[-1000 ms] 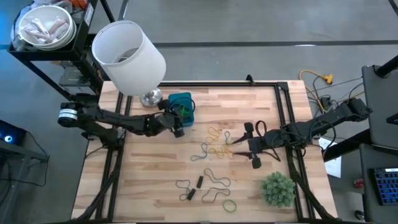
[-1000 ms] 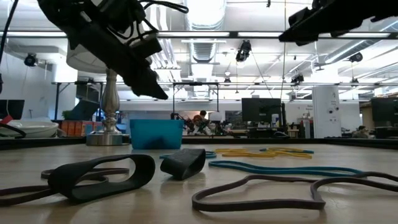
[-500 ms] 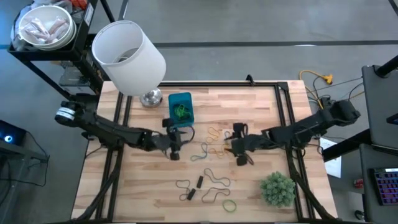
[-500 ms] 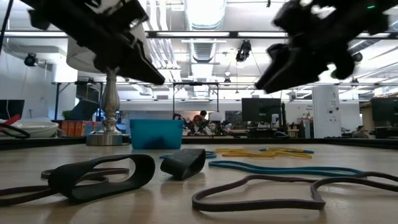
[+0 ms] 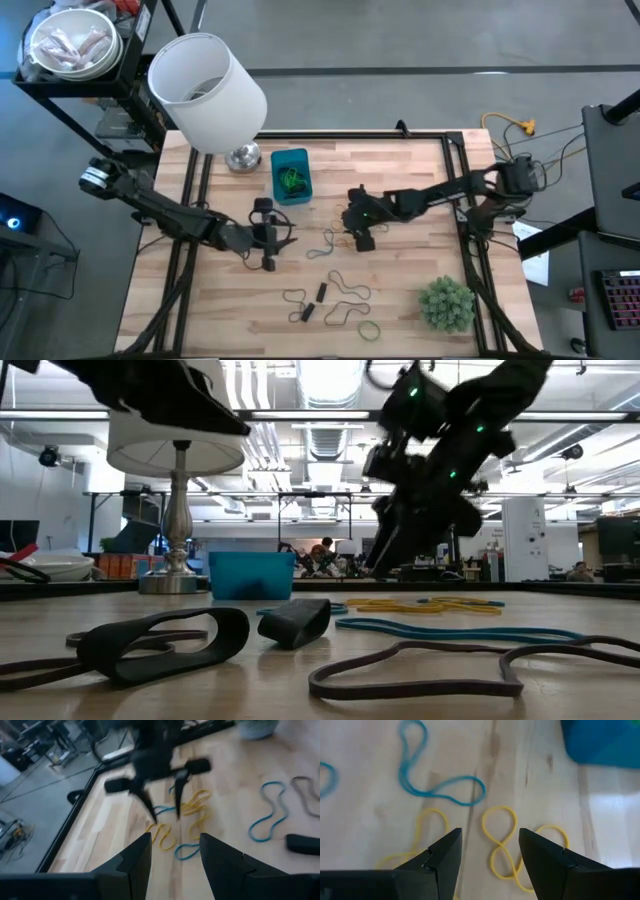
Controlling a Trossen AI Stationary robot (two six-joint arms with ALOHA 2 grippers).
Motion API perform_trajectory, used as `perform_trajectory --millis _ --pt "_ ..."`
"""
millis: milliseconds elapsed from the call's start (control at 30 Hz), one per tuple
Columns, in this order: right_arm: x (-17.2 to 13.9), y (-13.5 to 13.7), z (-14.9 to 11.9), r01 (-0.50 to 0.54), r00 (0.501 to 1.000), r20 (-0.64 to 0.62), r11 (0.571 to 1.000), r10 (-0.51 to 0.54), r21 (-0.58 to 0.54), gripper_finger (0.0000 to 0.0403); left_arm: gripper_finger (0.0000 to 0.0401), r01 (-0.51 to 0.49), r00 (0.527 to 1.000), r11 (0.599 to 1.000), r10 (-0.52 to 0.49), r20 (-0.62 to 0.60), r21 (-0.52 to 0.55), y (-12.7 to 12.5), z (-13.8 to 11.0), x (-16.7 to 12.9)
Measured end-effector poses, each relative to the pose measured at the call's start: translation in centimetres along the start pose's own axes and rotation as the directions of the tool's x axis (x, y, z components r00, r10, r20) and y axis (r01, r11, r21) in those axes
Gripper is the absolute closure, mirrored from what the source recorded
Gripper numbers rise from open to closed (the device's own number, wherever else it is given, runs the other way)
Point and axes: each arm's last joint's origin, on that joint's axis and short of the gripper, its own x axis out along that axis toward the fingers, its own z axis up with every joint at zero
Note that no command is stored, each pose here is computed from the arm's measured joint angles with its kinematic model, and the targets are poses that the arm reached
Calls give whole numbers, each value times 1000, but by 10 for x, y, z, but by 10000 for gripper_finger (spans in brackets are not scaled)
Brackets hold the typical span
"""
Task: Pick and place rubber bands into bin
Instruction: Put the top yellow rubber band into the blue bin
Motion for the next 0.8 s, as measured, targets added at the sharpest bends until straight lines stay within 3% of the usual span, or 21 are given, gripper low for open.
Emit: perform_trajectory --millis 333,800 --pt "19 -17 -3 -9 998 -60 996 14 84 211 250 70 995 997 -71 73 24 -10 9 -20" --pt "20 -25 -18 -7 994 -107 979 29 203 211 250 74 994 997 -76 83 25 -11 11 -23"
